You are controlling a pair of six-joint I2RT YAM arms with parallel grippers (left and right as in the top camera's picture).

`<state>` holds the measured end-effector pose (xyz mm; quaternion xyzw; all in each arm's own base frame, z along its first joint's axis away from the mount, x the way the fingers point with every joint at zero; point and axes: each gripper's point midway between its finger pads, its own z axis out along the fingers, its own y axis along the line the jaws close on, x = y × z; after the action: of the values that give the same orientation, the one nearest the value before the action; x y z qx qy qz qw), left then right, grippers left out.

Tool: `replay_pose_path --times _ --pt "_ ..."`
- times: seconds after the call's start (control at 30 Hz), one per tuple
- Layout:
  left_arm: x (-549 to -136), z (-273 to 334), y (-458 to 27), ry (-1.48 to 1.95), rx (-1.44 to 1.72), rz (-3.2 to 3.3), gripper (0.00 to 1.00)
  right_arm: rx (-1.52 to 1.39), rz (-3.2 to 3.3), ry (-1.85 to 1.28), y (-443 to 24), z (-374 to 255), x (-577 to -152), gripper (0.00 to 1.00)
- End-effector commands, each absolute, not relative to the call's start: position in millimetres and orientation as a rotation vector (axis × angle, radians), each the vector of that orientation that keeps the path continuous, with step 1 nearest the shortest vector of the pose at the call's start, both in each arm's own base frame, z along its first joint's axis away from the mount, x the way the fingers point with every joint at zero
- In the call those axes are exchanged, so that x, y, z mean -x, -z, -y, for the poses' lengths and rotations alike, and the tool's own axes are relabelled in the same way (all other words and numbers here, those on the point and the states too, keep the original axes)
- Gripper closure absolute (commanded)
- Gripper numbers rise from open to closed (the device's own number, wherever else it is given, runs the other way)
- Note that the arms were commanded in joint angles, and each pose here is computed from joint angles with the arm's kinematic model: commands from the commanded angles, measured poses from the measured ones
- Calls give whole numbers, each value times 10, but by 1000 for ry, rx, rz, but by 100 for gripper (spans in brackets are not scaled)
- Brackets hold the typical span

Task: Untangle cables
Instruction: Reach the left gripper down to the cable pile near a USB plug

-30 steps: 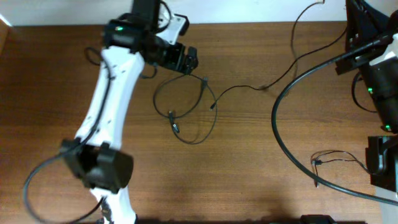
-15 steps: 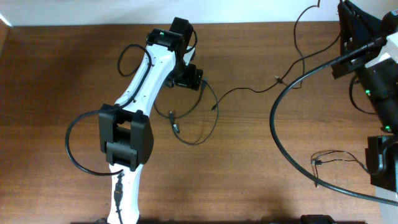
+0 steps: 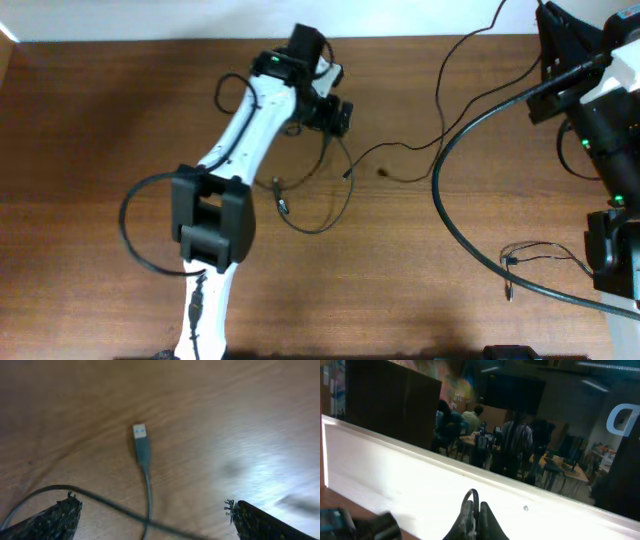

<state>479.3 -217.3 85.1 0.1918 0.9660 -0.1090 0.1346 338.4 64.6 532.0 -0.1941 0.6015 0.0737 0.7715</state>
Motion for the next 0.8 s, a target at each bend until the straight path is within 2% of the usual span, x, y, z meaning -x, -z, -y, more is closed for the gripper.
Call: replay_pose_path --times 0.0,0.07,0.13,0.2,0.27,0.4,0.57,0.77 --pt "-4767 1998 -536 -98 -576 -2842 1 429 -1281 -168 -5396 -677 -3336 96" --pt "-4709 1854 -554 -293 -598 -2841 1 429 -1276 -167 -5410 -677 -3322 96" --pt "-4447 1693 -518 -346 -712 -2944 1 426 -1273 -163 -5420 -670 -3316 96" --pt "-4152 1616 -493 -250 -876 -3062 1 429 -1274 -160 -5413 -669 -3325 96" --pt "-3832 1615 -514 18 -1131 -3139 1 406 -1282 -137 -5406 -621 -3359 96" --pt "-3817 1336 -541 66 -1181 -3169 1 393 -1291 -128 -5392 -597 -3379 96" --pt "-3924 940 -548 128 -1098 -3194 1 404 -1300 -109 -5359 -590 -3392 96" --pt "-3895 1108 -674 701 -1232 -2971 1 393 -1348 -69 -5242 -530 -3477 96"
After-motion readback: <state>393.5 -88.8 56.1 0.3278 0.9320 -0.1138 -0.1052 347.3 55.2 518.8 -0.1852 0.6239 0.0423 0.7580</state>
